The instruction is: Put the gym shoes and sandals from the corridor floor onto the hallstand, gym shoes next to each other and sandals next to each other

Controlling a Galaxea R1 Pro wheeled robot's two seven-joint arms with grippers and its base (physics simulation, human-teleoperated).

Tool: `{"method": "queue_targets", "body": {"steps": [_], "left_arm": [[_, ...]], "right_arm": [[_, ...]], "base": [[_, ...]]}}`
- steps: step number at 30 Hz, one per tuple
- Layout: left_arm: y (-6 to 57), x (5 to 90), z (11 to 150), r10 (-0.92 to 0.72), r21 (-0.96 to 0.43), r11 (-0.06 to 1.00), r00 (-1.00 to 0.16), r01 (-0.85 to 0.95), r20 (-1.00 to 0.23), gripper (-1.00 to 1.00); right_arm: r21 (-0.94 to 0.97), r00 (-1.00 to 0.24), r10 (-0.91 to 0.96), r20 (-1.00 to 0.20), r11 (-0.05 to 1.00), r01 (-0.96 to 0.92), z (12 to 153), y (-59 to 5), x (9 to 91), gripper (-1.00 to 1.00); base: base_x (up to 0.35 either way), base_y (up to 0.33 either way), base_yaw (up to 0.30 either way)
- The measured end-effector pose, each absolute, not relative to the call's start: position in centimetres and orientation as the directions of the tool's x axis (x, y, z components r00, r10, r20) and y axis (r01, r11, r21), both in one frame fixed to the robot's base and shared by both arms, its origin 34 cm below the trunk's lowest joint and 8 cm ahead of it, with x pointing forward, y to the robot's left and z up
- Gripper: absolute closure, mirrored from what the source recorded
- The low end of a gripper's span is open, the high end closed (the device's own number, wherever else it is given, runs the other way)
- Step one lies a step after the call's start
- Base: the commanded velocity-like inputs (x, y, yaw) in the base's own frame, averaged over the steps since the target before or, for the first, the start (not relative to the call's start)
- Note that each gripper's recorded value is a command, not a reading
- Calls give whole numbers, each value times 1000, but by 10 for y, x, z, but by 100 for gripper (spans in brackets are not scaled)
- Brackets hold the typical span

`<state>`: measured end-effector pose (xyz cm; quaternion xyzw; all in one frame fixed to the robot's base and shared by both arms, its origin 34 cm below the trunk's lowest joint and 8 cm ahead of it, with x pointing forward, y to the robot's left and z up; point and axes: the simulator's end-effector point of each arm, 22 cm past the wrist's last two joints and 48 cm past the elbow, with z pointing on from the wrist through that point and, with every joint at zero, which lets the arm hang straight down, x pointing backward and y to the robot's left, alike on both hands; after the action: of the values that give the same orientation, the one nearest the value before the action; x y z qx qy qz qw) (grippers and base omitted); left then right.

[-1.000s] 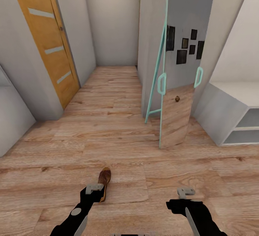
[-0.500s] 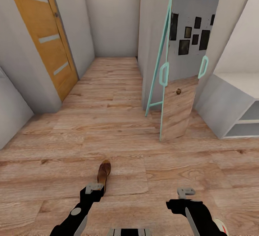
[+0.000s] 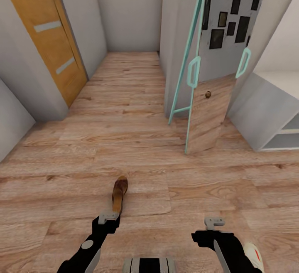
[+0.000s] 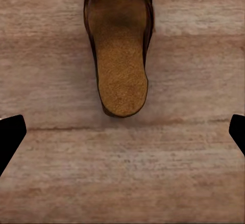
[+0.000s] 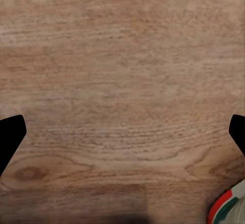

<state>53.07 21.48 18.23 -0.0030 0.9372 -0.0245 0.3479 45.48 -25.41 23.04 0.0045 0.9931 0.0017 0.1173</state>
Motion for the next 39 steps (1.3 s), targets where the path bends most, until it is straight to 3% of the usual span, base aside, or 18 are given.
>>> {"method": "queue_targets", "body": {"steps": [14,39], "left_arm": [[215,503,146,-22,-48,999,-808,8,-589,-100],[217,507,145,-23,-45,999,-803,5,-595,-100]], "right_arm": [[4,-988,9,-154,1000,9,200,-254,431,-100],[-2,-990,4,-143,1000,5,195,-254,427,-100]], "base": [[0,0,0],[40,0,0]]}}
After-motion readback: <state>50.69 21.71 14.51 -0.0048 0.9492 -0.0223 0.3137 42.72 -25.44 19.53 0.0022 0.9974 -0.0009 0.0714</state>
